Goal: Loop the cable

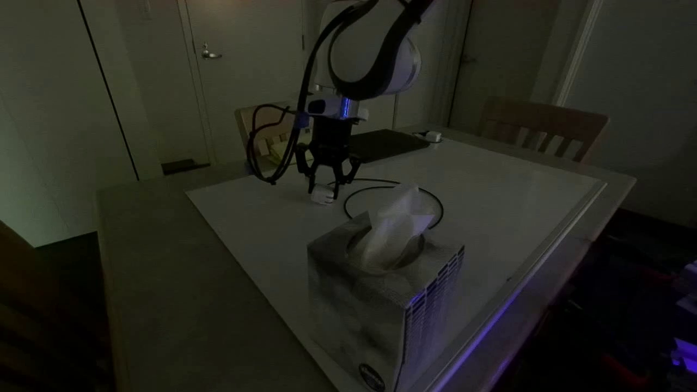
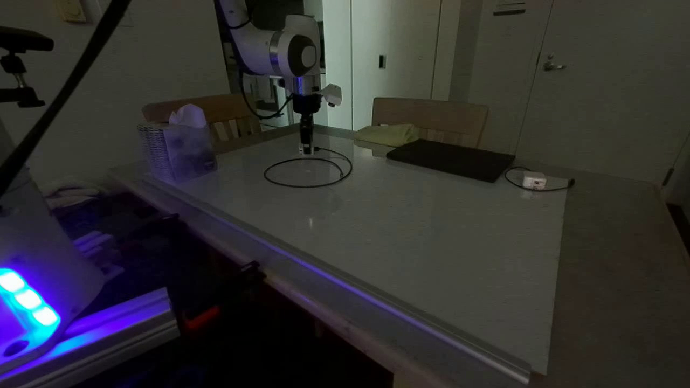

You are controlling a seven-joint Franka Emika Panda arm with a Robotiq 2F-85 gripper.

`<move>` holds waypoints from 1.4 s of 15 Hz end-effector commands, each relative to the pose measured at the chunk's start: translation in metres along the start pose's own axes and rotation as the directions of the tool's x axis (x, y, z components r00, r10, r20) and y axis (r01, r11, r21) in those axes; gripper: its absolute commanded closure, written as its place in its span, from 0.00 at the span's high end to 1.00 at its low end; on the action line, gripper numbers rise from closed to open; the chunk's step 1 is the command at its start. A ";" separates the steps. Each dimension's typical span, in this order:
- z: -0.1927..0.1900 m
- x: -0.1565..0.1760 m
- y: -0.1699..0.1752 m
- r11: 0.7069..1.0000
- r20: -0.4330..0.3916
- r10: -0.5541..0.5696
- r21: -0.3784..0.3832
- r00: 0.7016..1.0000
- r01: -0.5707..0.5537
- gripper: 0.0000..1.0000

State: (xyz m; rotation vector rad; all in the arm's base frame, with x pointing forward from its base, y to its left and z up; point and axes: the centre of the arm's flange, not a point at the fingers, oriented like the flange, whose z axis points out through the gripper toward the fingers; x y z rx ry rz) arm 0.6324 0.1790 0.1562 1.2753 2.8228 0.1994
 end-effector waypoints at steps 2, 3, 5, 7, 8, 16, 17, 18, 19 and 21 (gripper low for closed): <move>0.010 0.007 -0.009 0.999 -0.023 -0.012 0.046 1.000 0.013 0.29; 0.008 0.008 -0.010 0.999 -0.024 -0.013 0.049 1.000 0.014 0.78; 0.007 0.009 -0.013 0.998 -0.035 -0.013 0.065 0.999 0.015 0.87; -0.004 0.007 -0.014 0.997 -0.030 -0.006 0.077 1.000 0.008 0.98; -0.011 0.005 -0.014 0.997 -0.024 -0.003 0.072 1.000 0.005 1.00; -0.120 -0.009 -0.003 0.998 0.113 0.035 -0.056 0.993 -0.029 1.00; -0.132 -0.011 -0.003 0.997 0.125 0.046 -0.072 0.991 -0.037 1.00; -0.142 -0.012 -0.003 0.995 0.134 0.058 -0.084 0.989 -0.047 1.00; -0.151 -0.014 -0.002 0.994 0.144 0.073 -0.091 0.987 -0.060 1.00; -0.164 -0.015 -0.003 0.991 0.160 0.090 -0.114 0.983 -0.072 1.00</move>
